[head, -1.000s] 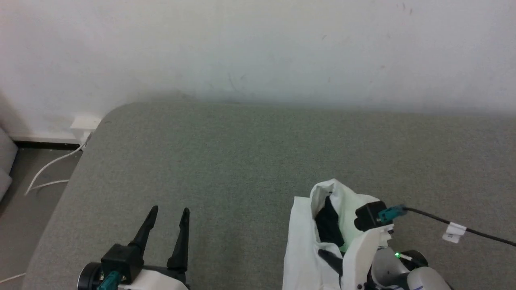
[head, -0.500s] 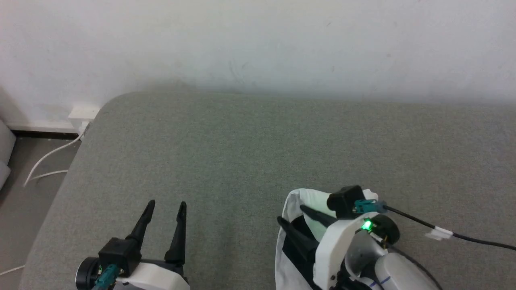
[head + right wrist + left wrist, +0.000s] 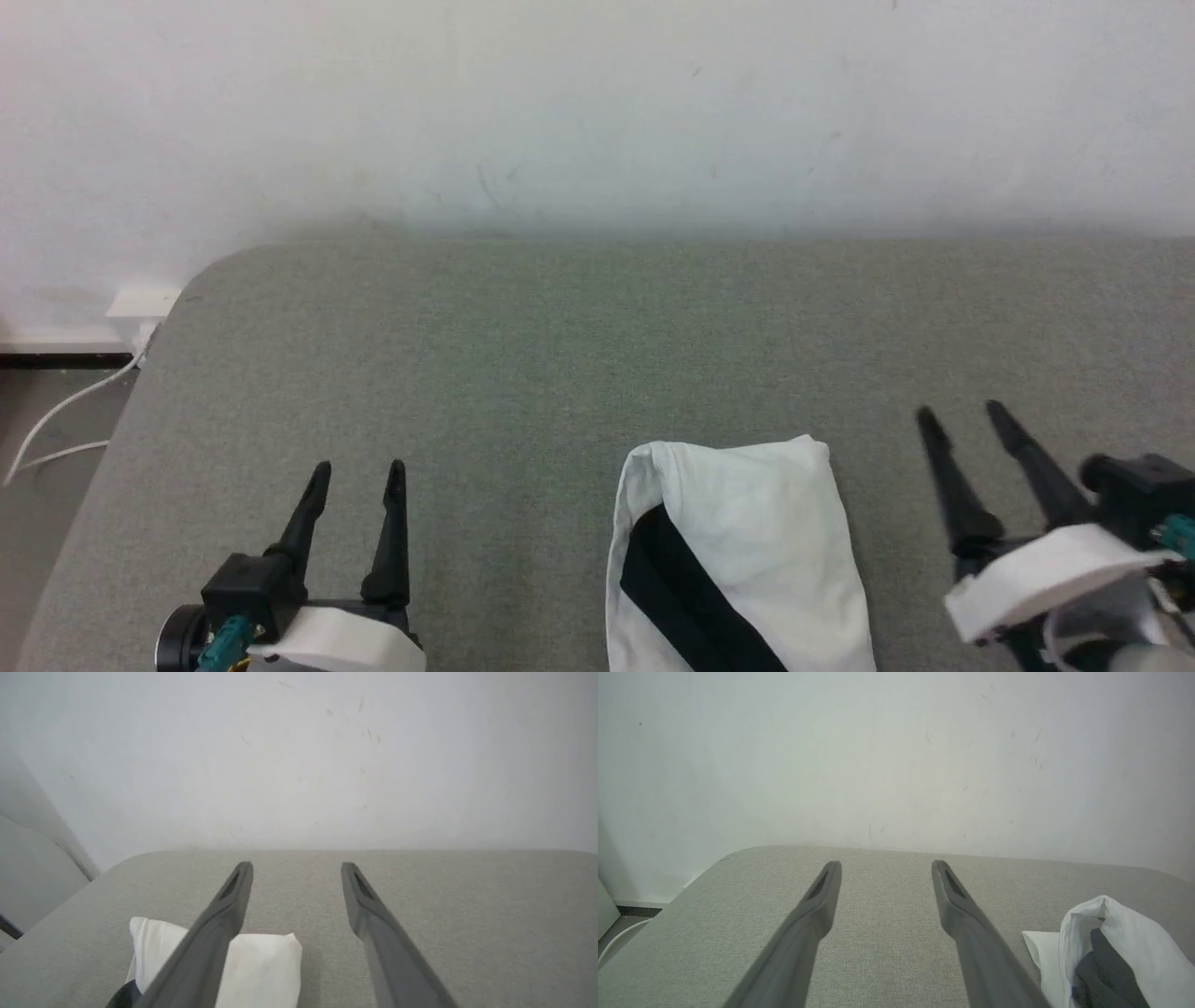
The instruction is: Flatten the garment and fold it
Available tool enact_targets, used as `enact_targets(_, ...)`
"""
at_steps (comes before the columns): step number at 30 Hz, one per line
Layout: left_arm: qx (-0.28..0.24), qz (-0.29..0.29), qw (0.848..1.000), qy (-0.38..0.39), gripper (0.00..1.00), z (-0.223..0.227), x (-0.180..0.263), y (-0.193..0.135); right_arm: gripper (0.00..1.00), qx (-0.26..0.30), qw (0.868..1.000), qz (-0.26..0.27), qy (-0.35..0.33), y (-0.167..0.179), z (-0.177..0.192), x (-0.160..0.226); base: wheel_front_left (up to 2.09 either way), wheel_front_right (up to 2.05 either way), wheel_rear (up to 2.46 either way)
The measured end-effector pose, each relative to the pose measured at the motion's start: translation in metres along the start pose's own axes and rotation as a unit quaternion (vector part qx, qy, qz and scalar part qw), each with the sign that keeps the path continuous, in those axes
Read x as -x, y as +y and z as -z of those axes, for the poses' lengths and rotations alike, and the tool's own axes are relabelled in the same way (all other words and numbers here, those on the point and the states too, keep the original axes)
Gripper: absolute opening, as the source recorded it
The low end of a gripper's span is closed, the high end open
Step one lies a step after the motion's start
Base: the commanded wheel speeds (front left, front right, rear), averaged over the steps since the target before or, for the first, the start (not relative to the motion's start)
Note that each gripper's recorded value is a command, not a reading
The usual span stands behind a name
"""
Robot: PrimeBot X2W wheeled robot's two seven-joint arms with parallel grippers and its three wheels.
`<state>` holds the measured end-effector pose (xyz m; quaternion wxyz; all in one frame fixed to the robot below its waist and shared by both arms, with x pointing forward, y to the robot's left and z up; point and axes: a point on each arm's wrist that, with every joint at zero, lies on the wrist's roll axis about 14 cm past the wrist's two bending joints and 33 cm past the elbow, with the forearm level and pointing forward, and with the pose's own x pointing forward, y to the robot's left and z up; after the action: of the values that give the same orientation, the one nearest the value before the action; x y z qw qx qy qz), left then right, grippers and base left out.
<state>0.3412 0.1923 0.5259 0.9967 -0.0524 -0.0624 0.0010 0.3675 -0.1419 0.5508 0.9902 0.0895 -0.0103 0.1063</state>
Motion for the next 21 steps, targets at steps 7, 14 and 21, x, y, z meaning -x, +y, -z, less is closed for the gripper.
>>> enact_targets(7,0.0,-0.01,1.0,0.001,1.0,0.001,-0.001,0.005,1.0,0.0,0.99,0.129,0.052,-0.089,0.007,0.04,0.0,0.0,0.0)
enact_targets(14,0.001,-0.022,1.0,0.004,1.0,0.003,-0.001,0.01,1.0,-0.07,0.955,0.174,0.231,-0.131,0.076,0.071,0.0,0.0,0.0)
enact_targets(21,-0.003,-0.029,1.0,0.006,1.0,0.004,0.002,0.014,1.0,-0.208,0.891,0.106,0.389,-0.076,0.145,0.076,0.0,0.0,0.0)
